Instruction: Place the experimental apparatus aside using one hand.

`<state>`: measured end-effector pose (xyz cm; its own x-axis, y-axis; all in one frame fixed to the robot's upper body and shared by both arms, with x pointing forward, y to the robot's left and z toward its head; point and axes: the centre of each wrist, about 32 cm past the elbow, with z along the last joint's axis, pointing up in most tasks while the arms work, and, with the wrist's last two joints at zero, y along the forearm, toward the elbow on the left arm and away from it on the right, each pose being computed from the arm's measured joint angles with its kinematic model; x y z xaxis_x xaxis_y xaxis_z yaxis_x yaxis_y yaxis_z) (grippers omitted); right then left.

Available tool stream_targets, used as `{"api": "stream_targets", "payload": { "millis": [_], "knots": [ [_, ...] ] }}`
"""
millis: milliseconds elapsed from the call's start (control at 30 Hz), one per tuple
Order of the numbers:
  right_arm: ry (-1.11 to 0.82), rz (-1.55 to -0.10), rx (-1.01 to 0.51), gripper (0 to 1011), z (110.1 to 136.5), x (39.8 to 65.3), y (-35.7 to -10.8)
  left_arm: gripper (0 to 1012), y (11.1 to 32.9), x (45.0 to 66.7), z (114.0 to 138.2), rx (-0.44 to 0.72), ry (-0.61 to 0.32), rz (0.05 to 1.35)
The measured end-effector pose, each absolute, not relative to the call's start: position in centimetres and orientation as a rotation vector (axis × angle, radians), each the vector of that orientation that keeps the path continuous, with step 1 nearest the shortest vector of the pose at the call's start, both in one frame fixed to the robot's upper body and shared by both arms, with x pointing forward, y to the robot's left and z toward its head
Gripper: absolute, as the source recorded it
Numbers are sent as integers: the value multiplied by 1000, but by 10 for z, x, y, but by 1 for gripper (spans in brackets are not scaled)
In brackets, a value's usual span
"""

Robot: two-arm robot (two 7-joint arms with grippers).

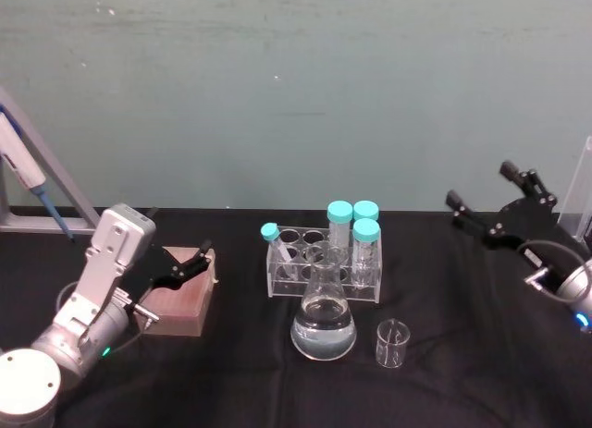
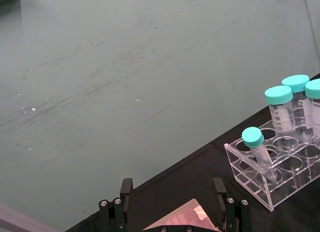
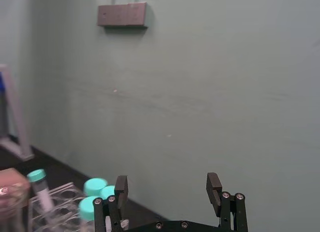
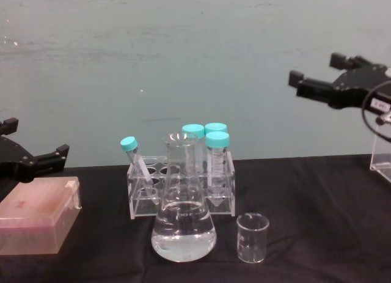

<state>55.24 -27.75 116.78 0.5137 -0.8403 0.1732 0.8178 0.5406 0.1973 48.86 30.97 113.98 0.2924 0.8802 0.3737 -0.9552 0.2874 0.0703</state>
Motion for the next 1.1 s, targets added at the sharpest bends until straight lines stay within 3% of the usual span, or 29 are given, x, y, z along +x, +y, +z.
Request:
{"api": "stream_targets", "payload": {
  "millis": [1100],
  "knots": [
    [-112, -674, 3, 1004, 1152, 540, -272, 1000, 310, 489, 1140, 304, -285, 1248]
  ]
}}
